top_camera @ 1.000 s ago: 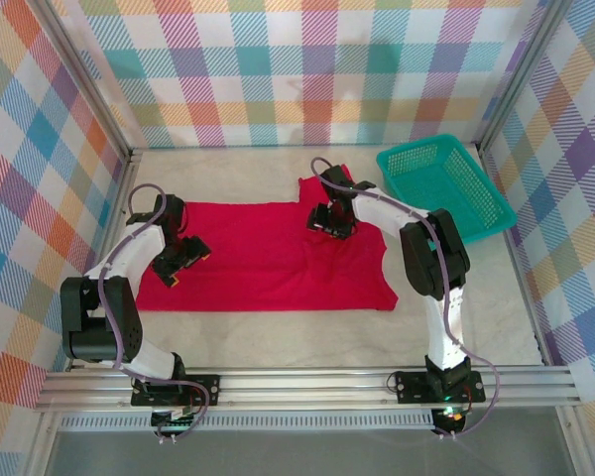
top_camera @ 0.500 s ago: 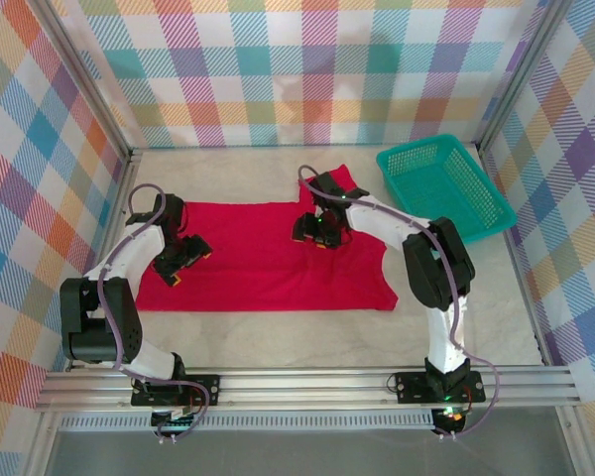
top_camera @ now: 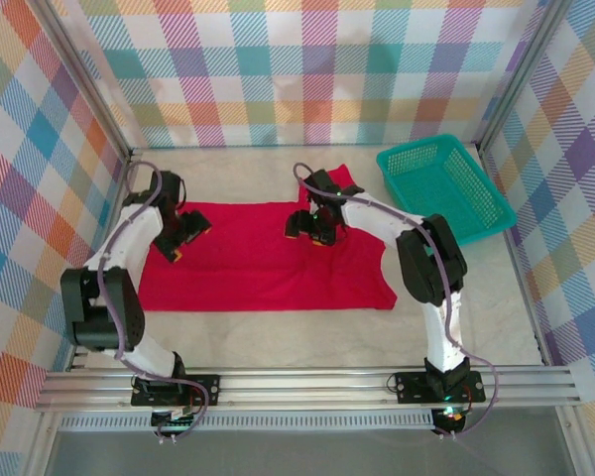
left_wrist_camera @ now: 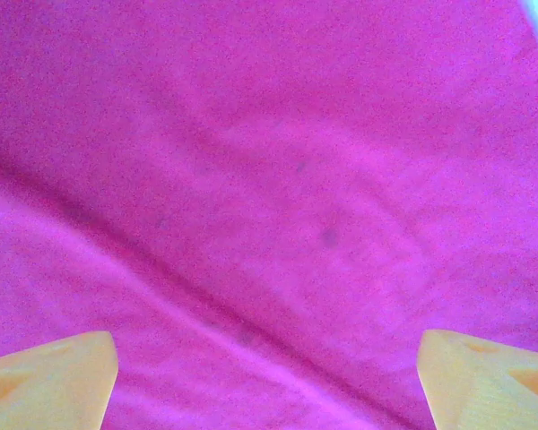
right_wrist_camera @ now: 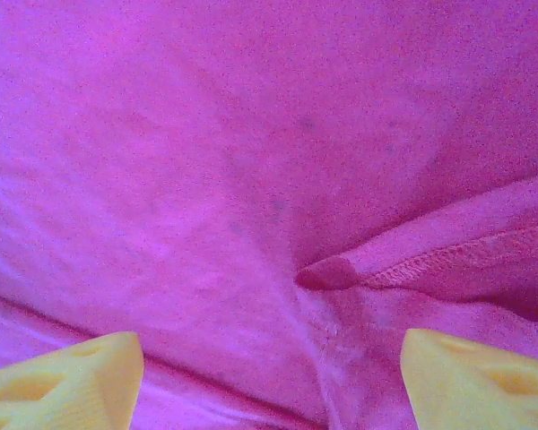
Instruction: Fold the inside-out t-shirt
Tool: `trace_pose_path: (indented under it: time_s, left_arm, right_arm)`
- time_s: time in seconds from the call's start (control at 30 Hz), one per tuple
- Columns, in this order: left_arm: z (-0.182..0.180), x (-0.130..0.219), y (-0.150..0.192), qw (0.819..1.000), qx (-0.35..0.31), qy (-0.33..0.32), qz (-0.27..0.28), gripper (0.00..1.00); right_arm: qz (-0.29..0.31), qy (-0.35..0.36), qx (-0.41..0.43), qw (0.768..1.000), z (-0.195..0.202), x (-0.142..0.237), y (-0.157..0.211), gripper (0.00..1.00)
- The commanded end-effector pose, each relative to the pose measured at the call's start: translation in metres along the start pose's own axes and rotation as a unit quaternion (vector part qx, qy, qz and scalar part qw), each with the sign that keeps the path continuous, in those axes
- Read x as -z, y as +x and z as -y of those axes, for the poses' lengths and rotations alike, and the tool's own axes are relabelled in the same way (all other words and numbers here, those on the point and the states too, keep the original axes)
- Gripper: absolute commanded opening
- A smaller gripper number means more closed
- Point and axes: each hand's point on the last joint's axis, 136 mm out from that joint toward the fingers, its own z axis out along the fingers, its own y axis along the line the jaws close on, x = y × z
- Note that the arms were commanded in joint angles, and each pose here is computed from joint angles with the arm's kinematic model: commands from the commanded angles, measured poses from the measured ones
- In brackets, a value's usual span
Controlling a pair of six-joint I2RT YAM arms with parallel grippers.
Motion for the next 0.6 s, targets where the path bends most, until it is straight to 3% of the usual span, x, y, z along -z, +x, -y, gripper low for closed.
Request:
trace_pose_path:
  time_s: [0.0,0.1,0.3,0.43,0.57]
  left_arm:
    - [0.015,-0.015,-0.015,0.999,0.017,0.004,-0.027,0.87]
    - [0.023,-0.028,-0.021,0.999,0.020,0.008,-0.043,0.86]
    - [0.000,-0.052,-0.042,0.996,0.073,-0.003,-0.051,0.87]
    - [-0.012,-0.078,-0.043,0.994,0.086,-0.018,-0.072,0.86]
    - [-0.050,-0.097,-0.028,0.988,0.102,-0.075,-0.086,0.86]
  right_arm:
    - [0.018,0.012,-0.014,1.000,0.022,0.027,-0.020,0.77]
    - [0.016,0.024,-0.027,0.999,0.043,0.027,-0.017,0.77]
    - [0.009,0.026,-0.049,0.998,0.073,0.012,-0.011,0.78]
    - [-0.035,0.039,-0.069,0.996,0.094,-0.018,-0.006,0.78]
    - [-0.057,0.049,-0.084,0.994,0.107,-0.025,0.015,0.78]
